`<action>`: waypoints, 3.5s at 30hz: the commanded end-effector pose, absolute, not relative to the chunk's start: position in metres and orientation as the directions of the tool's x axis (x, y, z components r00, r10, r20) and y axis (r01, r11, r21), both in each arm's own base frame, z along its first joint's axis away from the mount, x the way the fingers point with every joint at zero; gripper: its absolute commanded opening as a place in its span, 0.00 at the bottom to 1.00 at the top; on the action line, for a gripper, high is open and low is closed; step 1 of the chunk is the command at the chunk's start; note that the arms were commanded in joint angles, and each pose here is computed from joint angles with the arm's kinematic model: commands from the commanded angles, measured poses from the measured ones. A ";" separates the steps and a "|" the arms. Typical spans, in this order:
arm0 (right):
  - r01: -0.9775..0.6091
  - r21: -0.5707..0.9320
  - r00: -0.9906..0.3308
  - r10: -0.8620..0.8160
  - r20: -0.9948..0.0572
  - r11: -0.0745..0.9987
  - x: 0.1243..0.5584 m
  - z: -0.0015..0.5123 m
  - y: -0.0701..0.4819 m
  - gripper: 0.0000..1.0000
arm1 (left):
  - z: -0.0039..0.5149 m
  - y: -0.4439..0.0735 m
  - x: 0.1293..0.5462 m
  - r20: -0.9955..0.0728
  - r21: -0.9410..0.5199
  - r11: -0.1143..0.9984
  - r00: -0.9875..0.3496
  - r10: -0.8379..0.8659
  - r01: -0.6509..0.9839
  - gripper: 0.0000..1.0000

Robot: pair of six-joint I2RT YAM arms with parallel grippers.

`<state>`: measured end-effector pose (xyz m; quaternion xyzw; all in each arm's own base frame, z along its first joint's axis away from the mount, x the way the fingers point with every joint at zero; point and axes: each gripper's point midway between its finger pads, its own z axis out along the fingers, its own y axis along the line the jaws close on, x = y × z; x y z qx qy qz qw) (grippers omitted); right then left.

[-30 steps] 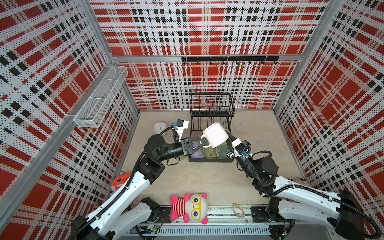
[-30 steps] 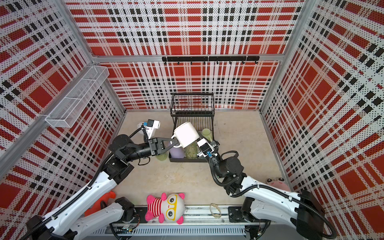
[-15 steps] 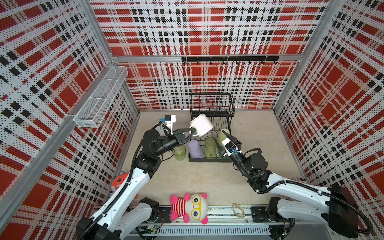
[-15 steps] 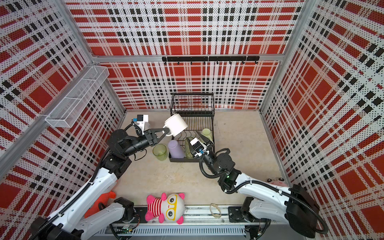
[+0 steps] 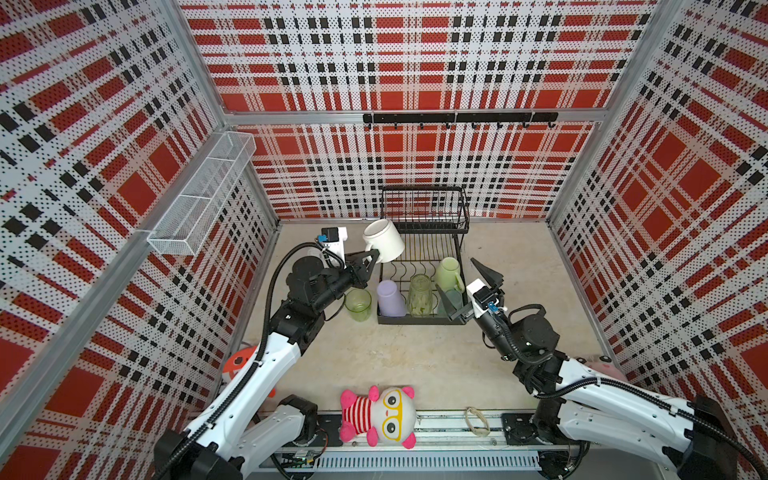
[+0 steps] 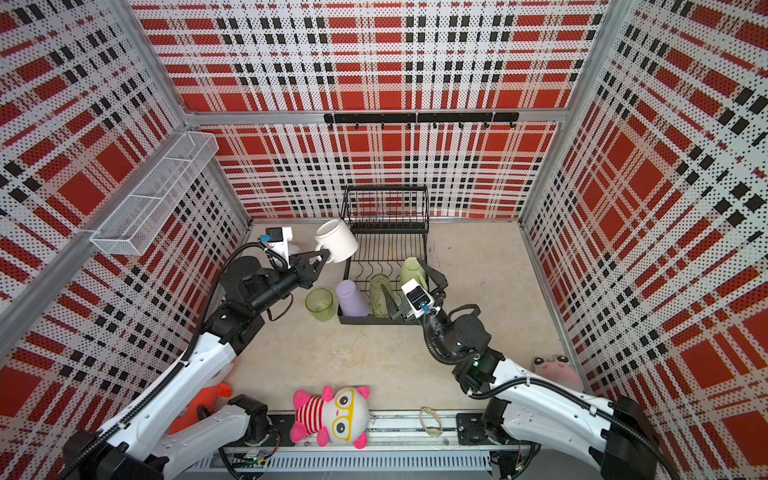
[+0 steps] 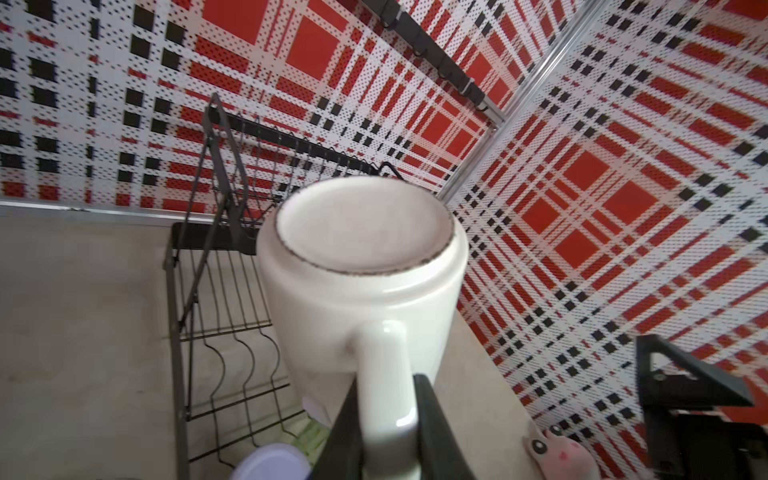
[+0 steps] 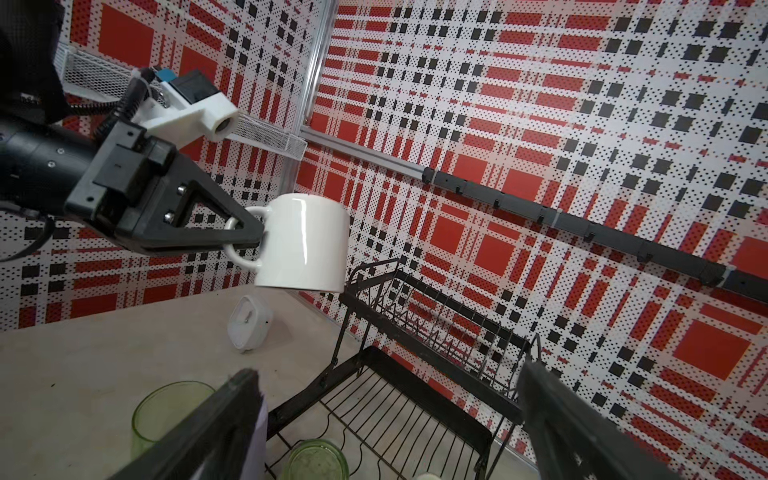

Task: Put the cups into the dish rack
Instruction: 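Carry the mug over the rack with the left gripper while the right withdraws, then lower the white mug upside down into the rack slots with the left gripper, then open the left gripper and raise it away from the mug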

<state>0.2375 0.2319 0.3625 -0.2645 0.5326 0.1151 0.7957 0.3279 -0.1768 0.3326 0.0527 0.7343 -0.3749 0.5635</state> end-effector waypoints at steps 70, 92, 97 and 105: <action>-0.348 -0.152 0.371 -0.013 -0.929 0.925 0.208 0.381 0.143 1.00 | 0.146 -0.215 0.432 -0.931 -0.127 0.725 -0.333 0.148 0.678 0.00; -0.331 -0.154 0.365 -0.024 -0.931 0.931 0.207 0.379 0.137 1.00 | 0.138 -0.215 0.426 -0.908 -0.208 0.712 -0.402 0.114 0.671 0.22; -0.329 -0.157 0.358 -0.030 -0.933 0.931 0.209 0.377 0.138 1.00 | 0.131 -0.215 0.424 -0.896 -0.205 0.707 -0.421 0.143 0.677 0.27; -0.325 -0.161 0.355 -0.038 -0.934 0.932 0.209 0.375 0.138 1.00 | 0.130 -0.208 0.427 -0.879 -0.185 0.724 -0.441 0.180 0.665 0.27</action>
